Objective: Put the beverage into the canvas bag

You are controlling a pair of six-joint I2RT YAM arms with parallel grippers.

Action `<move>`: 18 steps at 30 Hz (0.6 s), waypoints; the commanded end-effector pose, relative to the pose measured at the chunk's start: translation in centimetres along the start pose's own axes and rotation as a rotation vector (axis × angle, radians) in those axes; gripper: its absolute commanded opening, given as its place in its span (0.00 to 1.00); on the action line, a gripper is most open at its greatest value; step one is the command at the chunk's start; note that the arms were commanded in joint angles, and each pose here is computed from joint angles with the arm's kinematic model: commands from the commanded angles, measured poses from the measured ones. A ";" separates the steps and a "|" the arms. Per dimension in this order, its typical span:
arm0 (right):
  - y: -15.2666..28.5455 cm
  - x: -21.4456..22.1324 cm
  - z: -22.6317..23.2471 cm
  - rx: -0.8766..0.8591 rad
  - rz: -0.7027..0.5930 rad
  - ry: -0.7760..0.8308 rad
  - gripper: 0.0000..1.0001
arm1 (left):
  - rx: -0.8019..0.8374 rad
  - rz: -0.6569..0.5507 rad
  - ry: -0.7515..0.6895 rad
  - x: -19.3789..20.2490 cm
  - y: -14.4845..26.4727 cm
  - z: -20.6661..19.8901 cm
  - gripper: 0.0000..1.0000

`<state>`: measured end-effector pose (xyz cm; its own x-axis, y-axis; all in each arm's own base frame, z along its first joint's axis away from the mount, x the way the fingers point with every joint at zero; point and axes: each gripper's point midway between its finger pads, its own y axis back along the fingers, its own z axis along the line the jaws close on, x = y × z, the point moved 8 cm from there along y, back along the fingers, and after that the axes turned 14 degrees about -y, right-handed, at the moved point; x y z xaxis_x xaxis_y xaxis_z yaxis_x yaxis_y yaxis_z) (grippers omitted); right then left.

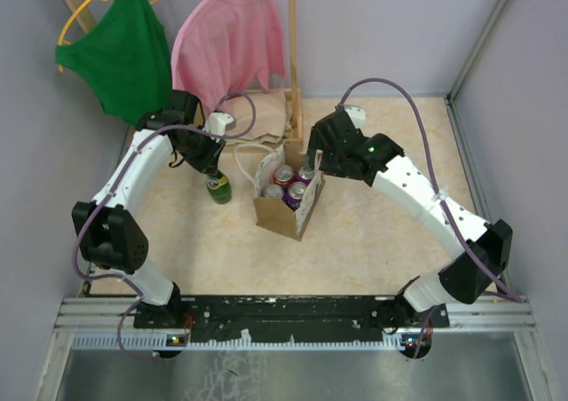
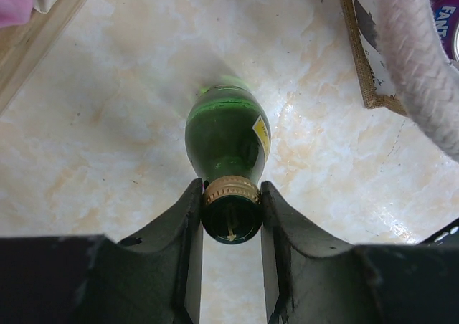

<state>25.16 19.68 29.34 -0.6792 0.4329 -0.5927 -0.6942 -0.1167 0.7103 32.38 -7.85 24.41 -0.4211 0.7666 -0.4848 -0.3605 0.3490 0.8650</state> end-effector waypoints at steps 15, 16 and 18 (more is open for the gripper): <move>0.8 -0.8 0.2 -0.061 -0.031 -0.057 0.99 | -0.048 -0.140 -0.035 -3.1 2.7 0.9 0.00; 0.8 -0.8 0.2 -0.062 -0.031 -0.057 0.99 | -0.053 -0.145 -0.037 -3.2 2.9 0.9 0.00; 0.8 -0.8 0.2 -0.065 -0.030 -0.056 0.99 | -0.061 -0.151 -0.040 -3.3 3.1 0.9 0.00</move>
<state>25.17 19.56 28.76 -0.6881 0.4428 -0.5749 -0.6833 -0.1287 0.7187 32.67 -8.14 25.40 -0.4126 0.7564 -0.5076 -0.3684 0.3711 0.8524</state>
